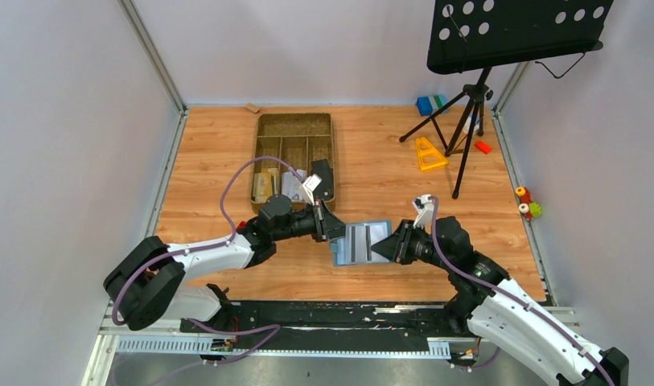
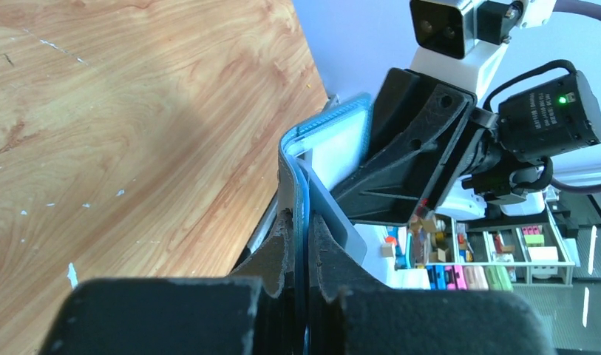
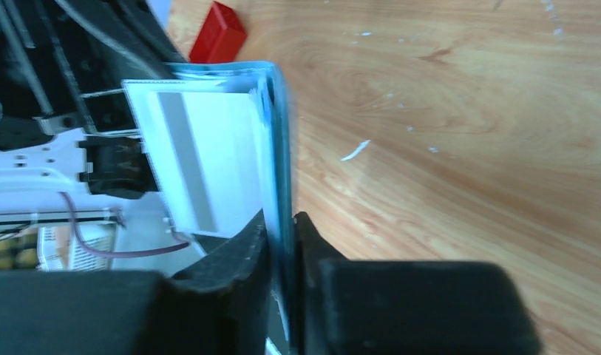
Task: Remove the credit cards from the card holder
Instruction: Remove the credit card from the card holder.
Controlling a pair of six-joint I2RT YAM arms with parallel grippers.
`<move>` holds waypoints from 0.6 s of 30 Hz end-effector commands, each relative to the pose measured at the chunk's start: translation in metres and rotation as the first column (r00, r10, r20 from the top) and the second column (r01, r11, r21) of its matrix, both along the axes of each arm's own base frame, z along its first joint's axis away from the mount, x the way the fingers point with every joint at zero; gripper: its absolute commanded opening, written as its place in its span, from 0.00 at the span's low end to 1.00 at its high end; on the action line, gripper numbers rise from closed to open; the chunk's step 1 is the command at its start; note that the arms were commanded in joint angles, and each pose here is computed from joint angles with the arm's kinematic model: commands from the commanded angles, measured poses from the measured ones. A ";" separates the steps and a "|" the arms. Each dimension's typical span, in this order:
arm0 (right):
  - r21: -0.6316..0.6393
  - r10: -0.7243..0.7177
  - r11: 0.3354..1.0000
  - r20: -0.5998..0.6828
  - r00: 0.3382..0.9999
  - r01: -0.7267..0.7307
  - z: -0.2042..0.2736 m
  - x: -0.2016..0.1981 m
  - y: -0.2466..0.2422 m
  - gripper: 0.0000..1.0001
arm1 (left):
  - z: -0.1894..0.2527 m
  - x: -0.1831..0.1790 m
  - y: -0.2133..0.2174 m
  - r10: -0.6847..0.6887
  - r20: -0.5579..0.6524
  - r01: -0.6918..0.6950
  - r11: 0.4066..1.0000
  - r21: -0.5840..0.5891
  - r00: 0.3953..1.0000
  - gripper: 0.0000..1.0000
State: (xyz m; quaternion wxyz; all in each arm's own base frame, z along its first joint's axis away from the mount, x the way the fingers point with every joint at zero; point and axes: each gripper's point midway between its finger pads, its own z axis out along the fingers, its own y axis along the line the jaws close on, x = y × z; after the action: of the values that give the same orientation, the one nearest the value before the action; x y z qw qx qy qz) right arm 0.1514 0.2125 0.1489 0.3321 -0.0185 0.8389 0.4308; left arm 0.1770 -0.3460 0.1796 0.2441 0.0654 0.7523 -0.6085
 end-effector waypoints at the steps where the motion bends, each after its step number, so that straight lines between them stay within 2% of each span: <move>1: 0.065 0.018 0.998 0.048 0.999 -0.021 0.021 0.002 0.007 0.05 | 0.019 0.002 0.004 0.011 0.057 -0.008 0.999 -0.050 0.998 0.04; 2: 0.058 0.011 0.998 0.043 0.999 -0.014 0.020 0.002 0.005 0.01 | 0.017 0.003 0.007 0.021 0.058 -0.018 0.999 -0.042 0.998 0.10; 5: 0.050 -0.005 0.999 0.037 0.999 0.004 0.018 0.004 0.002 0.00 | 0.014 0.006 0.017 0.047 0.061 -0.044 0.998 -0.036 0.997 0.28; 7: 0.056 -0.015 0.998 0.037 0.999 0.013 0.019 0.004 0.001 0.00 | 0.015 0.007 0.025 0.063 0.069 -0.060 0.997 -0.044 0.996 0.48; 11: 0.073 -0.026 0.997 0.046 0.999 0.023 0.023 0.006 0.001 0.00 | 0.010 0.008 0.045 0.103 0.073 -0.101 0.994 -0.029 0.992 0.75; 13: 0.083 -0.026 0.996 0.055 0.998 0.021 0.027 0.006 0.002 0.00 | 0.009 0.007 0.053 0.112 0.090 -0.111 0.994 -0.011 0.990 0.96; 14: 0.091 -0.024 0.996 0.059 0.998 0.019 0.030 0.006 0.003 0.00 | 0.009 0.006 0.056 0.118 0.100 -0.119 0.993 0.002 0.988 0.99; 18: 0.119 -0.024 0.993 0.077 0.997 0.015 0.040 0.008 0.005 0.00 | 0.005 0.018 0.084 0.247 0.121 -0.255 0.965 0.058 0.961 1.00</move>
State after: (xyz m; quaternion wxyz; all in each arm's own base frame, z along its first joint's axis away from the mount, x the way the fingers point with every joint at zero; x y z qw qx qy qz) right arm 0.1520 0.2126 0.1588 0.3404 -0.0135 0.8278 0.4457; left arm 0.1854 -0.2861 0.1884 0.3151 0.0336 0.7481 -0.5830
